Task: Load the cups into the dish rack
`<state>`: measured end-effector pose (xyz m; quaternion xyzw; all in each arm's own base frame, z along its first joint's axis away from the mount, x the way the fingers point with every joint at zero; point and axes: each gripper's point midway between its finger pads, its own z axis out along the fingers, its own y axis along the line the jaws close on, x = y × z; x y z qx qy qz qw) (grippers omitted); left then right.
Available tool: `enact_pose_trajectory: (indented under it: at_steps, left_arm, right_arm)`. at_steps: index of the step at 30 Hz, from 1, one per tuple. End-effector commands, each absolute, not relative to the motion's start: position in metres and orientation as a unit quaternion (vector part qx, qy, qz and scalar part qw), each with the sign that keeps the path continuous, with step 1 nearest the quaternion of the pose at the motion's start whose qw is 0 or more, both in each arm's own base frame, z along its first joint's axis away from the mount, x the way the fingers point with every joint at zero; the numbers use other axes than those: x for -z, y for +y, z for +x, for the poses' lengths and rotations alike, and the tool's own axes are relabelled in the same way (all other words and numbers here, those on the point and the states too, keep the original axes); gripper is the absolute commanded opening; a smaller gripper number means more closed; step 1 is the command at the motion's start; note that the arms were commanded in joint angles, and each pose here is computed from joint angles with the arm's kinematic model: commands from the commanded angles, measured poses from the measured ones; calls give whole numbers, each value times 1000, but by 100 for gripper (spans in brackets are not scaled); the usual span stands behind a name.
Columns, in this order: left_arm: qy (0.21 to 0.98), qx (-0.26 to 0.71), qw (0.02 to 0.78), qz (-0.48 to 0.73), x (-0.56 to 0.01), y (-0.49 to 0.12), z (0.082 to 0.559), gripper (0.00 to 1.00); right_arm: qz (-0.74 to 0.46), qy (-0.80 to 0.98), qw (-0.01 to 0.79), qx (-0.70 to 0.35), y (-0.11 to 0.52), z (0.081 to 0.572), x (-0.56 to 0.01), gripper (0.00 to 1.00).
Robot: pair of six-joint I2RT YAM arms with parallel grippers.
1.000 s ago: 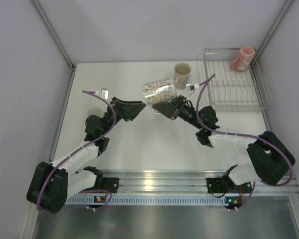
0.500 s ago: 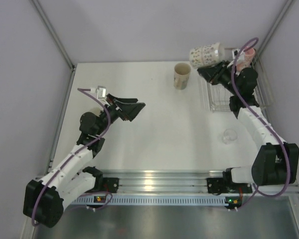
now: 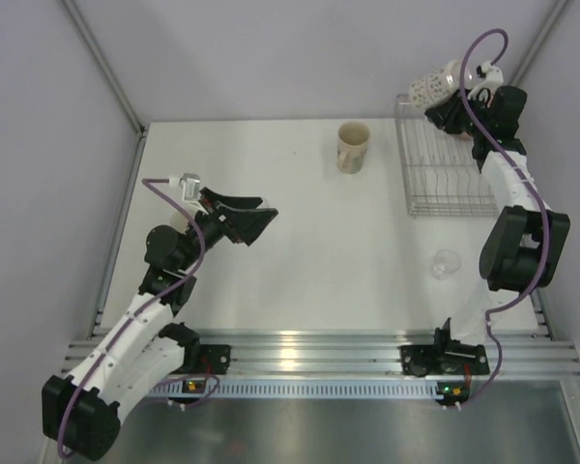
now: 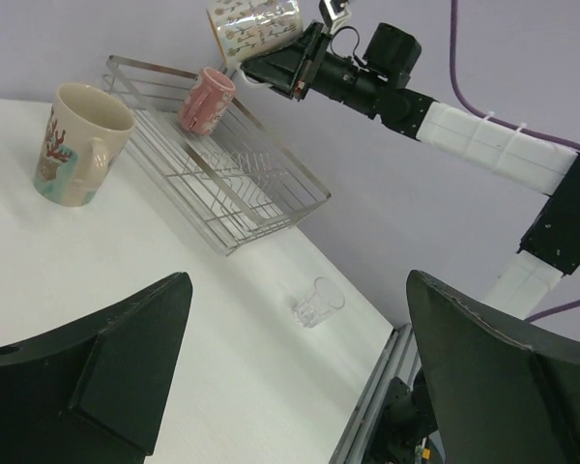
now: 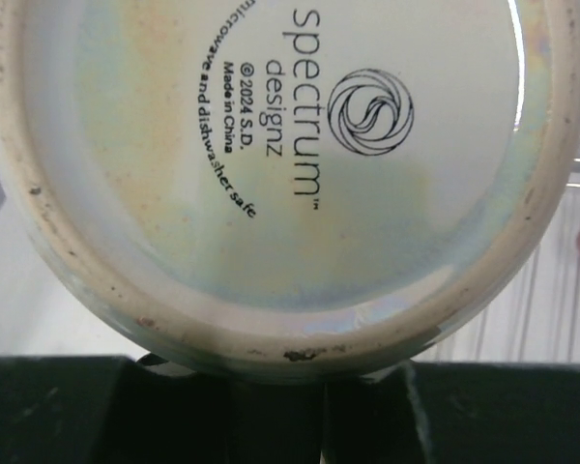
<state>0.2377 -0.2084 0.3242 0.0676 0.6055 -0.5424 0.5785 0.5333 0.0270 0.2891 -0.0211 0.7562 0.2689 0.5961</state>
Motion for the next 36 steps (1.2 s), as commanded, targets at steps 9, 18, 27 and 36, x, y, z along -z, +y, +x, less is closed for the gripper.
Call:
enact_pose_trajectory:
  at_steps: [9, 18, 27, 36]
  left_arm:
    - [618, 555, 549, 88, -311, -218, 233, 98]
    - [627, 568, 527, 79, -300, -225, 240, 98]
    - [635, 562, 523, 84, -292, -233, 251, 98]
    - [639, 572, 506, 90, -288, -249, 254, 98]
  right_arm:
    - [-162, 734, 650, -110, -24, 584, -306, 0]
    - [-201, 752, 624, -66, -40, 619, -249, 0]
    - [-253, 725, 639, -37, -38, 644, -230, 0]
    - [-291, 723, 627, -16, -29, 672, -207, 0]
